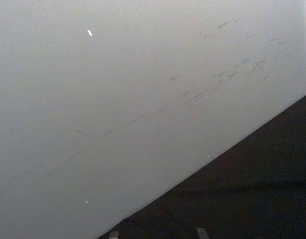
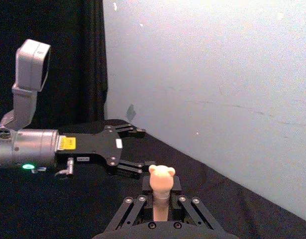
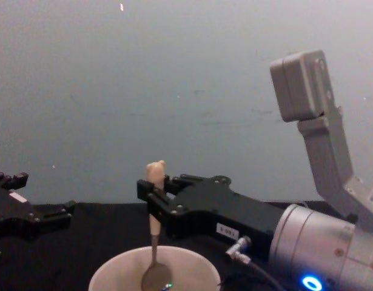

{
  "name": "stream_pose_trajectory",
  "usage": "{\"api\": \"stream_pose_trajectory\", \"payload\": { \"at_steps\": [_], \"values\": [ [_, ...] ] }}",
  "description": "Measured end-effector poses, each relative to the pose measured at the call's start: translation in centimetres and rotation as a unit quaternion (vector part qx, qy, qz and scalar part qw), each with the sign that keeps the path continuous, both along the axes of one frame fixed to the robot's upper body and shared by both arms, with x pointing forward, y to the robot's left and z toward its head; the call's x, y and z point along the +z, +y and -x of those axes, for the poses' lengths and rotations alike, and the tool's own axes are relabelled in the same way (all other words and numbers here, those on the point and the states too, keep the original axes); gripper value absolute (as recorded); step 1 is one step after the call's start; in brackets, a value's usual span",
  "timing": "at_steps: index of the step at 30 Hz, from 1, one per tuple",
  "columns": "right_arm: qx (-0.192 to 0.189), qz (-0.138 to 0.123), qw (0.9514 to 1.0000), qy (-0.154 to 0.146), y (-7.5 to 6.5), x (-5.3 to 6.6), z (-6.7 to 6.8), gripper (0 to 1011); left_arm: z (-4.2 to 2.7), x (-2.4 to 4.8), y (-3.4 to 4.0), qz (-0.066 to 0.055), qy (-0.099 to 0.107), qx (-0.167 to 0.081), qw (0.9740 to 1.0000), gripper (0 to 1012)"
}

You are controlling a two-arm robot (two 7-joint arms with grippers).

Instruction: Pick up the stirring spoon with one hand, stir inside the cup, then place it back in its original position.

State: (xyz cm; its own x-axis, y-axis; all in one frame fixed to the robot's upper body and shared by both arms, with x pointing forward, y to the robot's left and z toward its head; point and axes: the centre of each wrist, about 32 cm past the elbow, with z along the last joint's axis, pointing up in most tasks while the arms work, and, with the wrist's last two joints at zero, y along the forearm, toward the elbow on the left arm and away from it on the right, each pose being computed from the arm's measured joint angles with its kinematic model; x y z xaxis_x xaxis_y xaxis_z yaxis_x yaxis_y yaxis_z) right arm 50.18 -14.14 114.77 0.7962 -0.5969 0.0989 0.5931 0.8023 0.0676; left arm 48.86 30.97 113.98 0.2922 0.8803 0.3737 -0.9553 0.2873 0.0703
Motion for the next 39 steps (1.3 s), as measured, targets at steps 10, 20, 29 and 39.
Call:
{"api": "stream_pose_trajectory", "payload": {
  "at_steps": [10, 20, 29, 39],
  "values": [
    [-0.007, 0.004, 1.0000, 0.001, -1.5, 0.0, 0.3, 197, 0.00, 0.00, 0.00, 0.000, 0.000, 0.000, 1.0000, 1001],
    [0.009, 0.007, 0.9999, 0.006, -2.6, -0.1, 1.6, 197, 0.00, 0.00, 0.00, 0.000, 0.000, 0.000, 1.0000, 1001],
    [0.032, 0.009, 0.9994, 0.011, -2.2, -0.2, 2.6, 197, 0.00, 0.00, 0.00, 0.000, 0.000, 0.000, 1.0000, 1001],
    [0.047, 0.005, 0.9988, 0.013, -0.6, -0.3, 2.6, 197, 0.00, 0.00, 0.00, 0.000, 0.000, 0.000, 1.0000, 1001]
  ]
}}
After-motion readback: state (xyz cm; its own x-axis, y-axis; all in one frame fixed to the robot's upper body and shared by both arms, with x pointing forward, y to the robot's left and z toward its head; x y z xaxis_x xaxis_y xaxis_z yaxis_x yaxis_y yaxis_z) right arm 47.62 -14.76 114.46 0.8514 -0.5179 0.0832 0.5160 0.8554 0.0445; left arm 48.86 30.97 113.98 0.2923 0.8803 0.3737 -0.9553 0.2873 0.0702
